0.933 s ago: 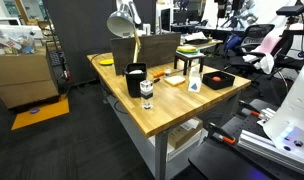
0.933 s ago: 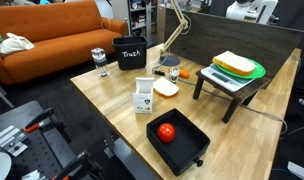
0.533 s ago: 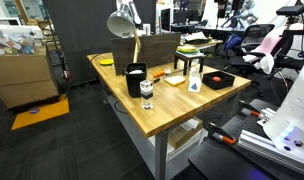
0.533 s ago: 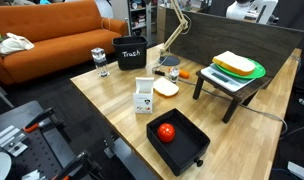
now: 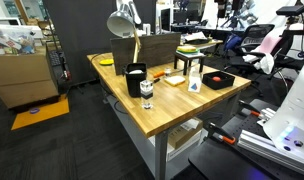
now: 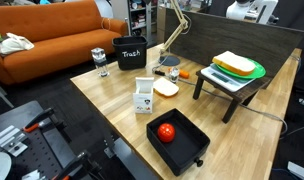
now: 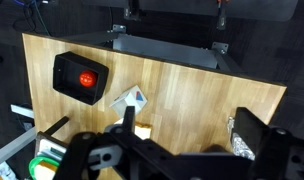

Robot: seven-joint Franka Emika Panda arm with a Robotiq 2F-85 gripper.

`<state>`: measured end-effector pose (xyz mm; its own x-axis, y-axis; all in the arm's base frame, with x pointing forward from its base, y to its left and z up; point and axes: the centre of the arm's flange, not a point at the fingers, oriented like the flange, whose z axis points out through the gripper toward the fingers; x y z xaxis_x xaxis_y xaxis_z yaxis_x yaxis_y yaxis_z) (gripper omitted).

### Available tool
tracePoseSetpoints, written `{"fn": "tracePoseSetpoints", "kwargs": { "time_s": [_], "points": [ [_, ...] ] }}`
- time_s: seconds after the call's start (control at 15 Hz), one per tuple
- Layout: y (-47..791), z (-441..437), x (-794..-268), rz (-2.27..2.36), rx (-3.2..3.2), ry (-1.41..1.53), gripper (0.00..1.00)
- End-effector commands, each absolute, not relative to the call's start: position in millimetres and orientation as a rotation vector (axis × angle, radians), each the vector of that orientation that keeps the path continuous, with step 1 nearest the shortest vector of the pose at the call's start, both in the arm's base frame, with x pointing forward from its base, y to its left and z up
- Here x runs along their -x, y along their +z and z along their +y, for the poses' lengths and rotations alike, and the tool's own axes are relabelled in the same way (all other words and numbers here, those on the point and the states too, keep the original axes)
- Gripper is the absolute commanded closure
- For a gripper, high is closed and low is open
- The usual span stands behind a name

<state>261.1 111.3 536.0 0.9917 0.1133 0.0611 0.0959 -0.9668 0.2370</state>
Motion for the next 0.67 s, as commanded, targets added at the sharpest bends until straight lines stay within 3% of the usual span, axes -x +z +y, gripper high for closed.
{"fn": "tracePoseSetpoints", "kwargs": {
  "time_s": [0.0, 0.6],
  "points": [
    [536.0, 111.3, -261.1, 0.154, -2.9, 0.109, 0.0],
    [520.1, 97.3, -281.4, 0.162, -2.842, 0.105, 0.0]
  ]
}}
